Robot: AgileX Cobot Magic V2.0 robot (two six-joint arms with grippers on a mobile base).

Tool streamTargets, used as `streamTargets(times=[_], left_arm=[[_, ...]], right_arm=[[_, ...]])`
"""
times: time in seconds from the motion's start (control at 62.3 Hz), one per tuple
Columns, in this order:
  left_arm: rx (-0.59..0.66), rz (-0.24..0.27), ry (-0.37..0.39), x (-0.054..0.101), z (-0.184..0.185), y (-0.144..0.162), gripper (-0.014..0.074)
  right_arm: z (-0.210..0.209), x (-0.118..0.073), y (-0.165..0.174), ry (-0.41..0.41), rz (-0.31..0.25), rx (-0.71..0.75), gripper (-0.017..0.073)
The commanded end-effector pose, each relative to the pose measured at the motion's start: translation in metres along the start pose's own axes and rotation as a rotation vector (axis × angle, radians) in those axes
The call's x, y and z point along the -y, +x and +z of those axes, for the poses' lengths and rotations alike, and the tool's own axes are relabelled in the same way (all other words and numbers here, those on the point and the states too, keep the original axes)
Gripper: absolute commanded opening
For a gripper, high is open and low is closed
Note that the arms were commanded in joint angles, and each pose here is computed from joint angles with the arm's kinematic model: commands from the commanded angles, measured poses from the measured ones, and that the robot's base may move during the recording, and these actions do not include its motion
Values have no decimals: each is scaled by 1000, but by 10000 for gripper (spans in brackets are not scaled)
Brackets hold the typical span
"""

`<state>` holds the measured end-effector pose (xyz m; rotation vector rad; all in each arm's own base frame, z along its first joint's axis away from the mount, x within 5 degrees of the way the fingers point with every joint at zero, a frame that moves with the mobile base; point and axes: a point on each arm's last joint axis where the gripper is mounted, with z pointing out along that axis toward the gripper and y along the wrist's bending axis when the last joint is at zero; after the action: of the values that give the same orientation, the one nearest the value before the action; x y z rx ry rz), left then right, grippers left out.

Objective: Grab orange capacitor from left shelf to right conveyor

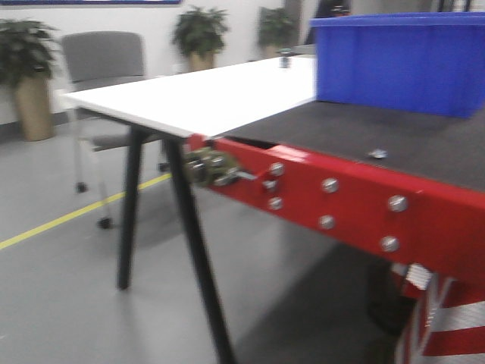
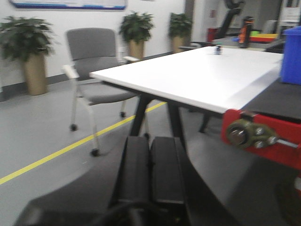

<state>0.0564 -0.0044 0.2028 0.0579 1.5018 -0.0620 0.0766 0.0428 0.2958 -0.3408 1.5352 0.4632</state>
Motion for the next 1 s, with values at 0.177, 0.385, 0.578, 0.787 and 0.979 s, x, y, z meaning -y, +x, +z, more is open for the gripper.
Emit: streamTargets(times=[0.177,0.385,0.578,0.787,0.979], left_arm=[[88,-6,2,0,0,-10,-105],[88,-6,2,0,0,-10,-105],[88,-6,2,0,0,-10,-105],[88,-6,2,0,0,-10,-105],[88,-6,2,0,0,-10,-105]], right_arm=[[0,-5,-13,-50,-25,64,48],[0,-5,-13,-50,-25,64,48],[0,-5,-13,-50,-25,64,48],[0,-5,-13,-50,-25,64,48],[0,-5,-13,-50,-25,64,48]])
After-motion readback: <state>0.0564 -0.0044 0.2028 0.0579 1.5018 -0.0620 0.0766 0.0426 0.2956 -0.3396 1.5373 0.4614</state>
